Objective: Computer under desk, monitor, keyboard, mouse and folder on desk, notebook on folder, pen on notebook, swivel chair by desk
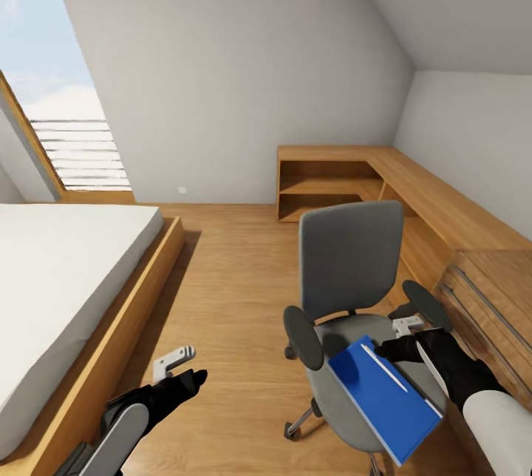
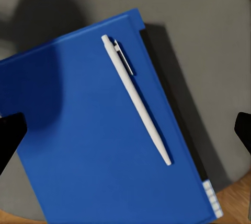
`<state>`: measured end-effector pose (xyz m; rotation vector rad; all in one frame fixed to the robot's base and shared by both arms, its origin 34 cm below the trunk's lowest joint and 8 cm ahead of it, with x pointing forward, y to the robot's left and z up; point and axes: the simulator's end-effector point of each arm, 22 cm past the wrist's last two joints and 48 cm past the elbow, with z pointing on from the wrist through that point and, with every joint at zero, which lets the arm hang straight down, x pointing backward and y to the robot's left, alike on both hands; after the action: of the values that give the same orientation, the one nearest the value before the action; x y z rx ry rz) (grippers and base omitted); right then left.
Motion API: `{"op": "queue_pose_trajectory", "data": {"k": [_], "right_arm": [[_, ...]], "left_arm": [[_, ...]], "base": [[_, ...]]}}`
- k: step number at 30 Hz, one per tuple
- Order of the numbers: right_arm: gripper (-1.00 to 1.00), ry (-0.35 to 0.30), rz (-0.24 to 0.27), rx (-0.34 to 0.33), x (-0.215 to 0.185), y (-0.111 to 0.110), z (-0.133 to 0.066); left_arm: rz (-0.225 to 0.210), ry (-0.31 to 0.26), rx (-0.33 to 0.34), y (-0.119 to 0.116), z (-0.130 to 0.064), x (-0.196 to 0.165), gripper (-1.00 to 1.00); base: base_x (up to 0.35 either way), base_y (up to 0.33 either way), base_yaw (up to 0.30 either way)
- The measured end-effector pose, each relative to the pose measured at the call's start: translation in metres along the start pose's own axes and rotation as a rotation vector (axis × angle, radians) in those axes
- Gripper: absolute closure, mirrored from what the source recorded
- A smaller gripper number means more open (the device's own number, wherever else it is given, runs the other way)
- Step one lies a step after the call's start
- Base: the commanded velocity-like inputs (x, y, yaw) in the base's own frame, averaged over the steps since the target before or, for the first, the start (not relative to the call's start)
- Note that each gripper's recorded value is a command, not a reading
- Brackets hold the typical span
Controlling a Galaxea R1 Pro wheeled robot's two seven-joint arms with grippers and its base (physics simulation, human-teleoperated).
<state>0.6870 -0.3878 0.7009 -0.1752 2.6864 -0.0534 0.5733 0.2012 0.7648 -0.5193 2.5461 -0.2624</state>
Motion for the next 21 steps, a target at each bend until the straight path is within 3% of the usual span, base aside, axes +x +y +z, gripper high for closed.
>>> {"op": "queue_pose_trajectory", "data": {"k": [21], "right_arm": [[-1.0,0.001,0.0,0.002,0.013,0.001,0.029]], "left_arm": [[-0.001,-0.002,-0.001,0.009,0.027,0.014,-1.0]], "base": [[0.0,0.0,0.0]]}}
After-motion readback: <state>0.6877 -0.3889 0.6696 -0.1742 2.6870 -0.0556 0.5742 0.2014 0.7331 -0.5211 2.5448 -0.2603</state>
